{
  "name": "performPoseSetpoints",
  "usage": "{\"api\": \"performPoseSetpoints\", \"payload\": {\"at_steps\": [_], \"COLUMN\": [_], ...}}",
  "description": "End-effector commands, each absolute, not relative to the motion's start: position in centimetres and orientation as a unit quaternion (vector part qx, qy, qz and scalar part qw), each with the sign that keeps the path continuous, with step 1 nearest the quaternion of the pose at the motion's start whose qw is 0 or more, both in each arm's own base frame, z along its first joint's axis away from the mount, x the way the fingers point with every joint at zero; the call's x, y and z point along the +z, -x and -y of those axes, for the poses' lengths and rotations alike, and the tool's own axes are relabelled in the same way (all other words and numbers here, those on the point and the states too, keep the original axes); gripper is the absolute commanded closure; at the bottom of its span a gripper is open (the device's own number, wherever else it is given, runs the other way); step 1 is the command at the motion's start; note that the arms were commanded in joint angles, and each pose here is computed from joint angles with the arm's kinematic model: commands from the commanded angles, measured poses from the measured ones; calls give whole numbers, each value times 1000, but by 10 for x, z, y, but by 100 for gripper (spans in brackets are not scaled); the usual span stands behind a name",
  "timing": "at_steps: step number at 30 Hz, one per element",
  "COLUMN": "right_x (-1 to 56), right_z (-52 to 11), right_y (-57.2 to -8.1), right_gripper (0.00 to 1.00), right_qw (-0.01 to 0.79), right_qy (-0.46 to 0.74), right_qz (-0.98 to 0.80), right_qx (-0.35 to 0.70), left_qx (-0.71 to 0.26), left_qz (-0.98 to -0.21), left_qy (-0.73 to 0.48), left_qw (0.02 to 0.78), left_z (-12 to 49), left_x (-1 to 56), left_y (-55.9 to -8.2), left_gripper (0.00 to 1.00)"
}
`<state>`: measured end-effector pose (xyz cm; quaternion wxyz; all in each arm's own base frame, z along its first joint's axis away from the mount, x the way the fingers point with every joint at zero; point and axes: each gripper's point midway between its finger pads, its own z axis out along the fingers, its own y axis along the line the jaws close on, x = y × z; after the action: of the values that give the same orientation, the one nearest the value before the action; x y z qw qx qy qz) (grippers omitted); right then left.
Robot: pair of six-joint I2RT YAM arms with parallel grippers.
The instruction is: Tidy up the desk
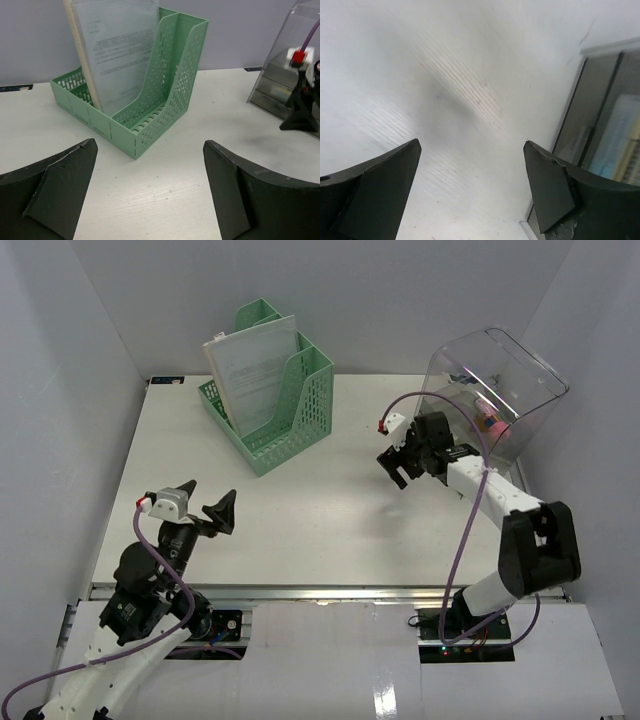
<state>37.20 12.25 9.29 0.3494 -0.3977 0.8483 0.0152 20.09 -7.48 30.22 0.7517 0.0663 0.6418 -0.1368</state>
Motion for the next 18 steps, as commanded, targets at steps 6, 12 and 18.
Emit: {"api": "performPoseSetpoints", "payload": {"at_steps": [6,12,18], "right_x": [215,204,201], "right_z": [-166,-158,-136], "right_y": [-341,-321,-316], "right_gripper": [10,10,10], "right_qw": [479,487,525], "right_qy": [401,385,336], "right_qz": [-766,-767,-767], "right_qx": [151,166,153], "left_qx": [-216,-248,-252], "left_qz": [-657,-670,-674], "left_qy": [-171,-217,-223], "left_qw": [702,665,658], "left_z": [131,156,159], "left_x": [286,272,267], "left_y": [-199,-198,-198], "left_gripper": [2,2,2]}}
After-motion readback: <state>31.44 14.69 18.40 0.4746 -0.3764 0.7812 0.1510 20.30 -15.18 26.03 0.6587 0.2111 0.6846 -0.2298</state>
